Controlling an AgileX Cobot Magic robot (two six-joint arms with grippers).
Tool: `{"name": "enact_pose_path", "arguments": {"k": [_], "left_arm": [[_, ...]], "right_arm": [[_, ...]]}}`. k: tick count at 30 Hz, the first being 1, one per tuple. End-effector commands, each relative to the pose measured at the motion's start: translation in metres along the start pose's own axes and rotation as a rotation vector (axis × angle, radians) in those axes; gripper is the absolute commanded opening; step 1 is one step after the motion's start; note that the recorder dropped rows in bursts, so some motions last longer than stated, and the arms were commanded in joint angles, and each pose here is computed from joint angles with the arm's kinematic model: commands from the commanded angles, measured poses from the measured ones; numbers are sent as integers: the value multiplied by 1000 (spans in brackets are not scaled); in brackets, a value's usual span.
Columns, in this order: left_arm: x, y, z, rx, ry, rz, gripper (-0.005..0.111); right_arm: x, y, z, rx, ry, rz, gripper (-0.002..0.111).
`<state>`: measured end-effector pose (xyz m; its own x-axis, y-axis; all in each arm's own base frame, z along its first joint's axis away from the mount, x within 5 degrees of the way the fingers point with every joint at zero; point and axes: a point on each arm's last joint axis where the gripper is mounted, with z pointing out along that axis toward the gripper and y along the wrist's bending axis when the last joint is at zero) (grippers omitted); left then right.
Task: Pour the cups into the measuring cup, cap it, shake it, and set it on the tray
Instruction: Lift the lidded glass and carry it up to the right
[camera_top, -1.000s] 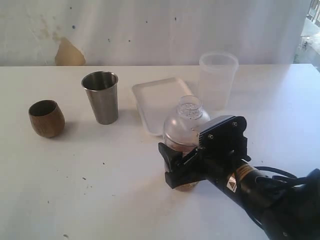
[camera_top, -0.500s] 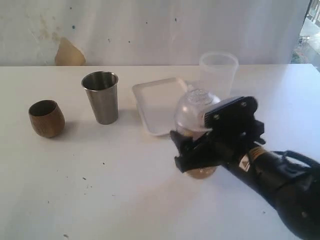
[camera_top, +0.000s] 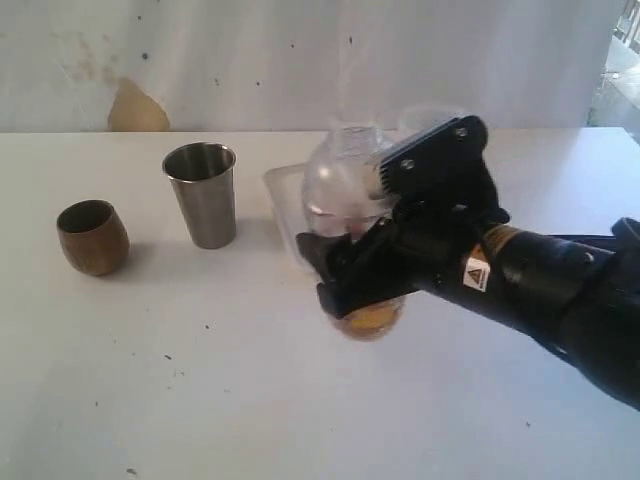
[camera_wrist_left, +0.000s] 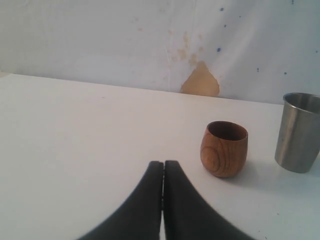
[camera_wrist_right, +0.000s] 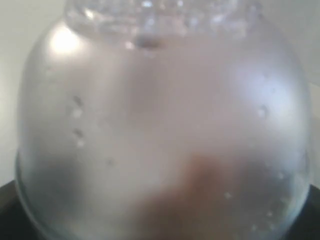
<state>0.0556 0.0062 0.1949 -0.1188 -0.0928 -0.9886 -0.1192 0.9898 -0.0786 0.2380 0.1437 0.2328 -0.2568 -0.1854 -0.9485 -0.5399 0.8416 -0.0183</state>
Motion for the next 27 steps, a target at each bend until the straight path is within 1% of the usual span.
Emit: {"name": "enact_pose_path", "arguments": {"k": [1,2,4,5,6,7,8,9,10,11,12,14,15,16,17,18,20,21,22,23,24,26,27], "left_arm": [[0,0,0,2,-13,-4,1],[0,0,0,2,-13,-4,1],[0,0,0,2,-13,-4,1],[0,0,0,2,-13,-4,1],[0,0,0,2,-13,-4,1],[0,0,0,2,-13,-4,1],[0,0,0,2,-13,-4,1],[0,0,0,2,-13,-4,1],[0,0,0,2,-13,-4,1],[0,0,0,1,-13,-3,1],[0,0,0,1,-13,-3,1],[0,0,0,1,-13,-3,1],[0,0,0,1,-13,-3,1],[0,0,0,1,-13,-3,1],[0,0,0,1,-13,-3,1],[0,0,0,1,-13,-3,1],[0,0,0,1,-13,-3,1],[0,0,0,1,-13,-3,1],[0,0,0,1,-13,-3,1],[0,0,0,1,-13,-3,1],[0,0,0,1,-13,-3,1],[0,0,0,1,-13,-3,1],[0,0,0,1,-13,-3,1]], "right_arm": [[-22,-26,-6,171,-162,169,0],[-25,-19,-6,111,-165,125,0],[-25,3,-7,-35,-121,-9,0],[-25,-3,-7,9,-114,-15,0],[-24,-19,-7,107,-123,73,0],[-23,-32,-9,173,-131,174,0],[-24,-23,-11,107,-116,96,0],[-26,-5,-14,-1,-95,-44,0],[-26,-8,-14,22,-96,-32,0],[-28,-34,-17,172,-138,153,0],[-29,-37,-19,168,-142,152,0],[-31,-12,-21,14,-106,-28,0],[-31,-21,-22,63,-110,-14,0],[-32,-43,-25,179,-144,148,0],[-32,-47,-25,196,-149,183,0],[-31,-43,-25,162,-135,144,0],[-32,-23,-26,45,-96,-29,0],[-33,-30,-27,90,-106,-2,0],[-34,-42,-29,155,-129,84,0],[-34,-52,-31,200,-142,135,0],[-34,-55,-32,210,-144,125,0],[-37,-52,-38,193,-134,61,0],[-38,-52,-39,195,-138,57,0]]}}
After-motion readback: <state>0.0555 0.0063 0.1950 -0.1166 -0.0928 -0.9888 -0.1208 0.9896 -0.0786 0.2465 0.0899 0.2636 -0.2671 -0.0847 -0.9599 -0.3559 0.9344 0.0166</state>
